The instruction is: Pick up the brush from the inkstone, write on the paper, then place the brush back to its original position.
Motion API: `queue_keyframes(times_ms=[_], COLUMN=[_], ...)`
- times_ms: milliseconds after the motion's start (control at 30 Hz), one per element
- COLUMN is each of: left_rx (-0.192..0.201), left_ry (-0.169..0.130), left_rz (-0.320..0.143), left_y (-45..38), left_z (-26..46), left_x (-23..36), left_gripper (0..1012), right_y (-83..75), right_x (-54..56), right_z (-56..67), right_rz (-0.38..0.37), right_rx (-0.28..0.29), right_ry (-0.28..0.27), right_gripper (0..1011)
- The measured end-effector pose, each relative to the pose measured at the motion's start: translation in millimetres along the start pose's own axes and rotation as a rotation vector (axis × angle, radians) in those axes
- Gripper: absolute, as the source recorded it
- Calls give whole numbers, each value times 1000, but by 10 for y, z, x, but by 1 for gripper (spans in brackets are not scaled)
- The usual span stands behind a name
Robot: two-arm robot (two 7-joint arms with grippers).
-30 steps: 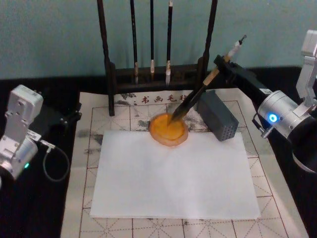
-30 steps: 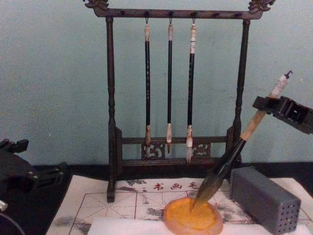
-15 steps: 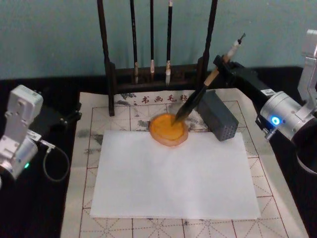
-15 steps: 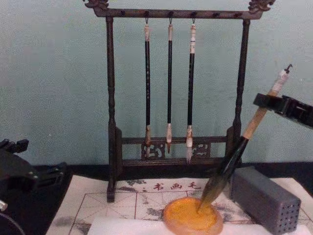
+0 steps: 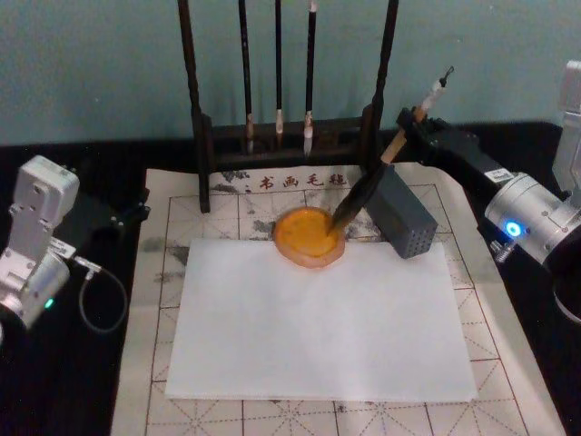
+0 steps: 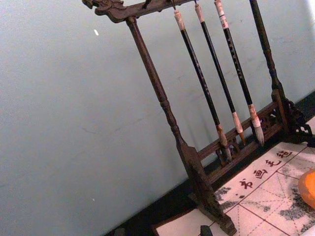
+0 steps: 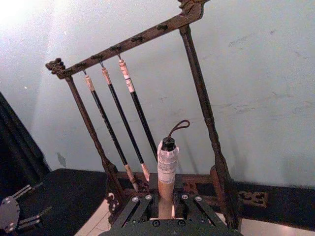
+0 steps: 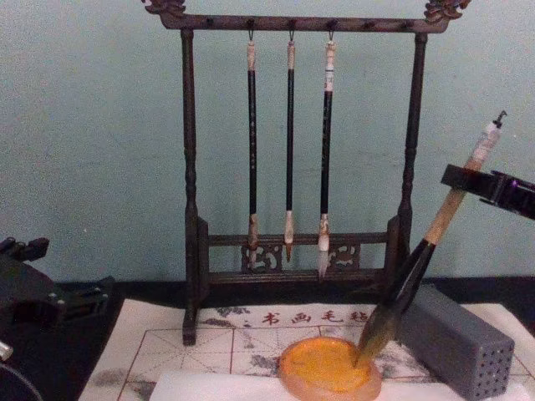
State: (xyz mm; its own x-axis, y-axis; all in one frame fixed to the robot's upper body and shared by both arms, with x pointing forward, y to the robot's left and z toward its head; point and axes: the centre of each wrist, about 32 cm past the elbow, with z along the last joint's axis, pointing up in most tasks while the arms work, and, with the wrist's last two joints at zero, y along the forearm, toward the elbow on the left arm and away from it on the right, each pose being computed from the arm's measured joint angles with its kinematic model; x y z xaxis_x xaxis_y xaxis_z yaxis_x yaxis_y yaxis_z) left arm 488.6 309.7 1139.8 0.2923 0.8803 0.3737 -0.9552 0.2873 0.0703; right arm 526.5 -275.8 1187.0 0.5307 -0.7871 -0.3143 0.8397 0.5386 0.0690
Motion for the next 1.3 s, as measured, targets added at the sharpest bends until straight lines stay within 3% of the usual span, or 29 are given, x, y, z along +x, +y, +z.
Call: queue_keyframes(times_ms=[800, 1300], left_rx=[0, 0], left_ry=[0, 0], left_rz=[0, 0], left_y=[0, 0], left_z=[0, 0], left_x=[0, 0], left_gripper=[1001, 1001], right_y=[-102, -159], right_x=[-36, -151], right_z=[86, 155], right_rz=[0, 70], right_rx=[32, 56], right_ry=[-66, -77], right_gripper=[182, 182])
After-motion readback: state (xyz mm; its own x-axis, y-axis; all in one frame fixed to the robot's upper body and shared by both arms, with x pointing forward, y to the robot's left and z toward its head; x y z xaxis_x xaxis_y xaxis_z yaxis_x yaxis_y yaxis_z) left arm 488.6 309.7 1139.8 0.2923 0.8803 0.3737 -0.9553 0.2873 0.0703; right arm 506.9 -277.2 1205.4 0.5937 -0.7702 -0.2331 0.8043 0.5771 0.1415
